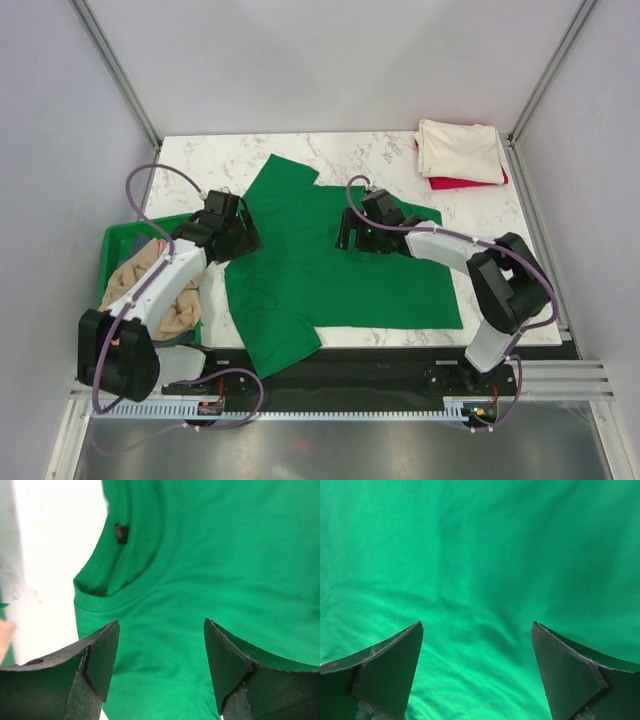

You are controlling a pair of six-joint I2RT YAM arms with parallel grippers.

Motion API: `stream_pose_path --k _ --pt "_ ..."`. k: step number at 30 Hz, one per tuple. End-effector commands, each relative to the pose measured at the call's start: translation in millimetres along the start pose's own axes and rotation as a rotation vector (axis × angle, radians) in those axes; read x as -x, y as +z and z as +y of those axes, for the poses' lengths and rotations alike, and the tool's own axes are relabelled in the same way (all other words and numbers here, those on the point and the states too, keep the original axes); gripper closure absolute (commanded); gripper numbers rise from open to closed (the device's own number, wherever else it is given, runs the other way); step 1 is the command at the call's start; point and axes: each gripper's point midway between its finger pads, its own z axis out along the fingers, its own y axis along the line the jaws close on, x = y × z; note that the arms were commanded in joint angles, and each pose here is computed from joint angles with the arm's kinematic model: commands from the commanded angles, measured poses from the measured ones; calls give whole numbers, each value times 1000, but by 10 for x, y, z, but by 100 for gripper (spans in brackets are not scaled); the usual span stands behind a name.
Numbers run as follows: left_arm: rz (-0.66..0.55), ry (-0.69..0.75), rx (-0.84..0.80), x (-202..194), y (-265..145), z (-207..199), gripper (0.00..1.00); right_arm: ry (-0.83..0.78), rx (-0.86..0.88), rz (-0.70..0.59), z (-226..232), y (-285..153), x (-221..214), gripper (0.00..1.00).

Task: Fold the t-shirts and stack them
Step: Flatten the tshirt out

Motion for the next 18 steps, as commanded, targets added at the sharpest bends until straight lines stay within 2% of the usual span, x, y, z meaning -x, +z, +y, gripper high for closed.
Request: stream_pose_path --k 1,3,6,10,11,14,18 --pt "-96 54 -82 308 -570 -197 23 -83 -88 -144 44 -435 543 3" --pt "-131 111 -155 389 -838 -307 22 -132 -156 -198 -59 -601 717 4" --pt "-171 207 -214 367 -1011 -324 20 -132 -287 -251 -402 -782 934 5" --pt "-175 238 -129 236 -853 -85 20 -67 -381 -259 -882 -830 1105 8" --pt "-146 247 -121 140 -773 -43 21 -55 -403 -248 -987 -785 1112 12" --pt "-138 271 -139 115 -763 -104 24 -36 -460 -228 -1256 -690 1195 21" --pt "-138 278 -123 120 -739 -89 25 -27 -517 -218 -1468 -565 1291 27"
